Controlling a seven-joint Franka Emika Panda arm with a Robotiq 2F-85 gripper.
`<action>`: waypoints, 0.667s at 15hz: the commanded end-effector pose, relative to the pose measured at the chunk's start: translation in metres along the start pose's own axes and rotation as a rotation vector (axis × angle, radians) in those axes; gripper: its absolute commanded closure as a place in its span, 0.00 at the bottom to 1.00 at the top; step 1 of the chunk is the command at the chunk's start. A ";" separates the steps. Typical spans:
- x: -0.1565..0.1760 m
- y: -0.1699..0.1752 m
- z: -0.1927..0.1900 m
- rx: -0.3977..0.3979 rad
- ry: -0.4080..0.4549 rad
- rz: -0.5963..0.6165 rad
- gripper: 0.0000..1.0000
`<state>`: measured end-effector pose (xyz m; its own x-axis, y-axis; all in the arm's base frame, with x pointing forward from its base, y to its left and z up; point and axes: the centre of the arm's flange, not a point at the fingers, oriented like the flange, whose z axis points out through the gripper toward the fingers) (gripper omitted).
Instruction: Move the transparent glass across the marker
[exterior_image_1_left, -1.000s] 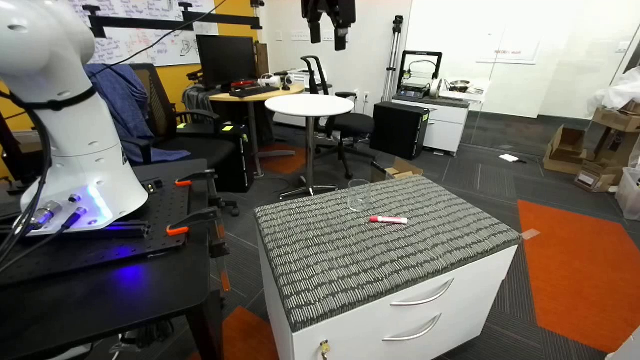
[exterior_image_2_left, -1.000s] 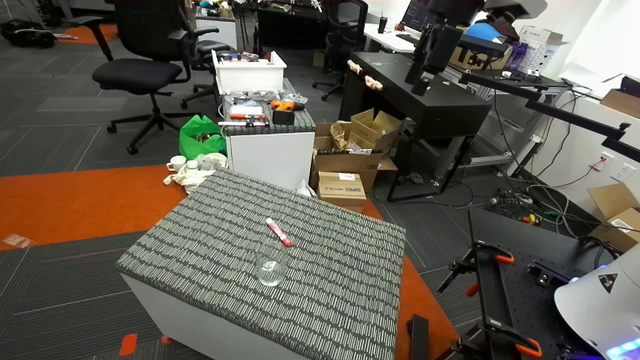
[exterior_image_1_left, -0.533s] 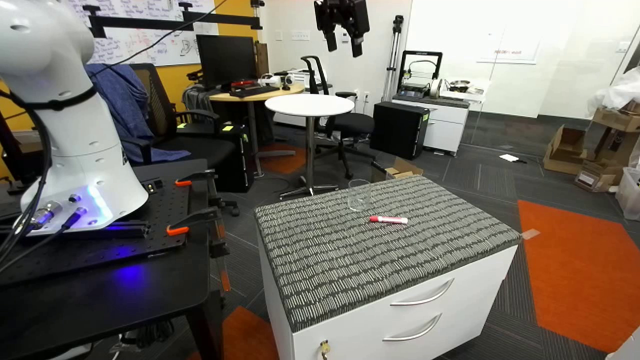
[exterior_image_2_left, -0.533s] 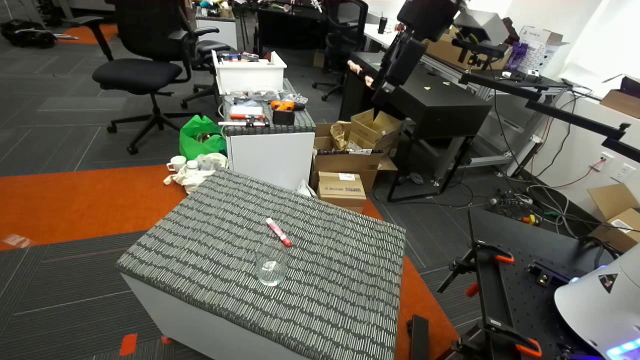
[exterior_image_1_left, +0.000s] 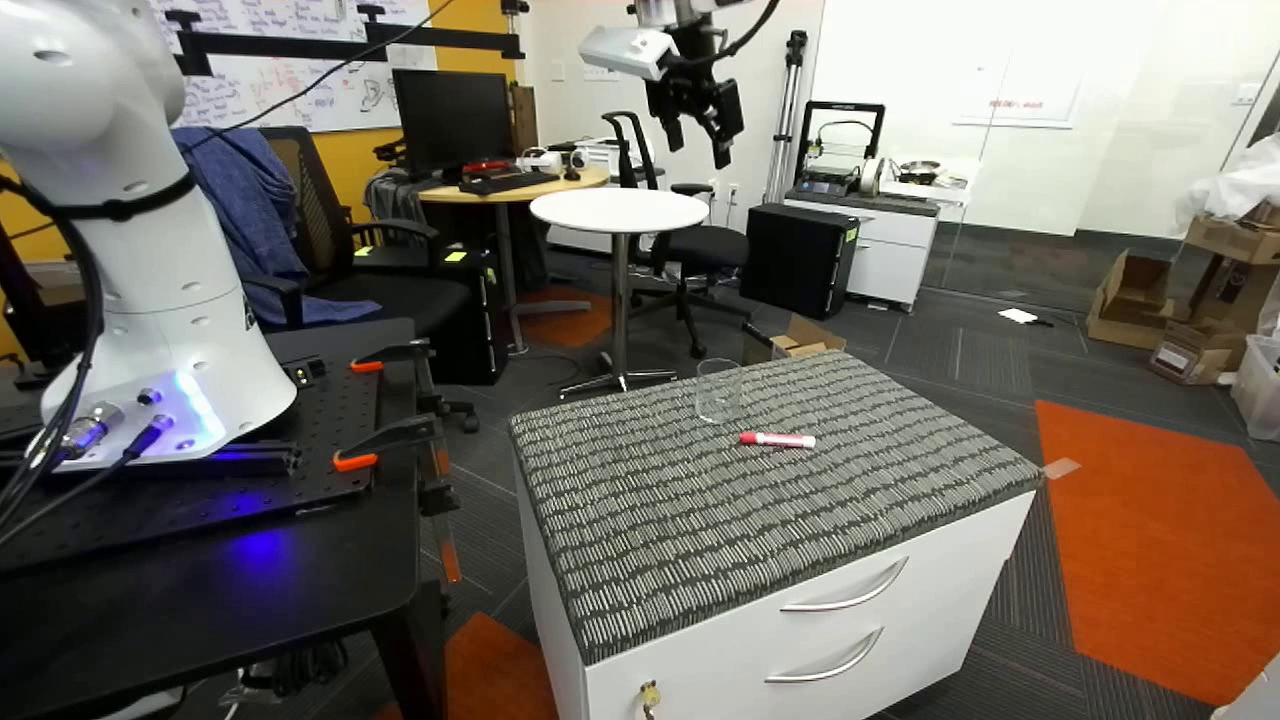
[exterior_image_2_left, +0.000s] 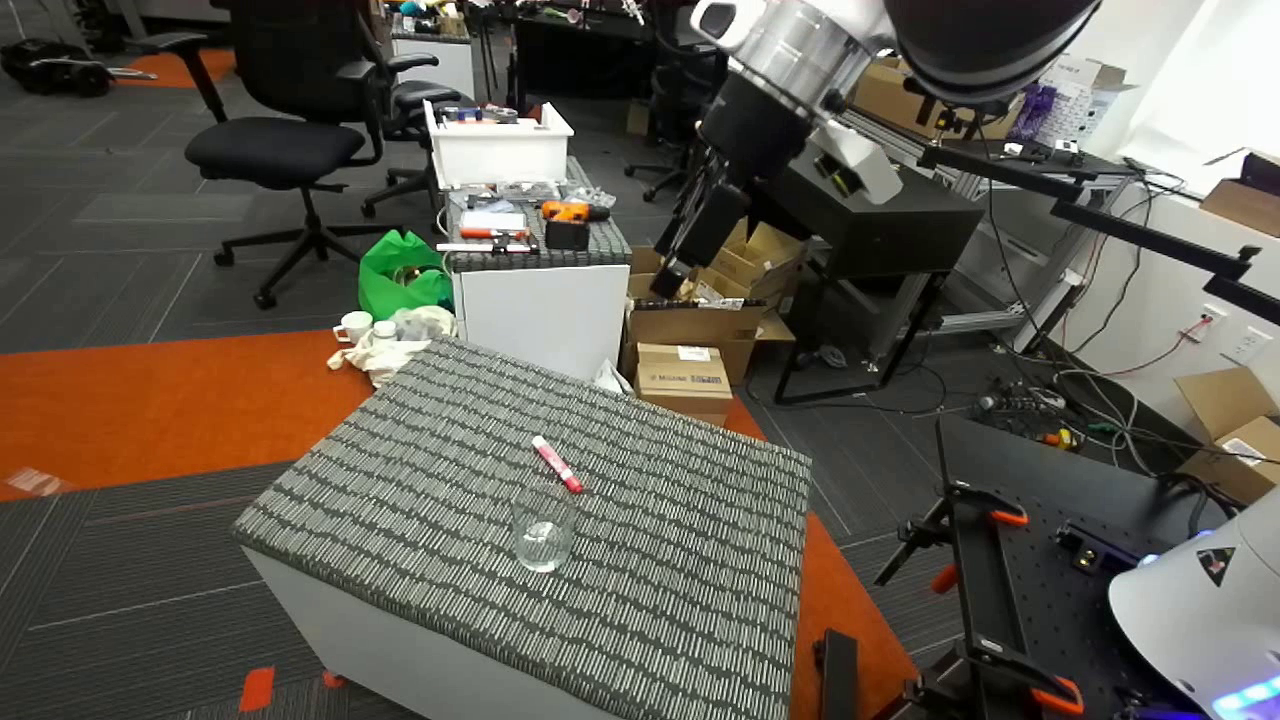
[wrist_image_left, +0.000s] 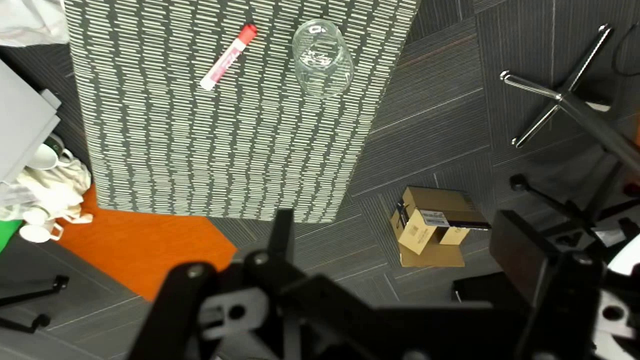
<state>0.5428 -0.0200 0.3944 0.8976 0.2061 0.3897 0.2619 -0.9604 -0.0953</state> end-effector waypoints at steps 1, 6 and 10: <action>0.025 0.005 0.046 0.005 0.011 -0.029 0.00; 0.035 0.015 0.103 -0.010 -0.044 -0.026 0.00; 0.036 0.032 0.146 -0.016 -0.079 -0.033 0.00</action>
<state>0.6080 -0.0106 0.2935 0.9162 0.2488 0.3142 0.2881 -0.9539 -0.0846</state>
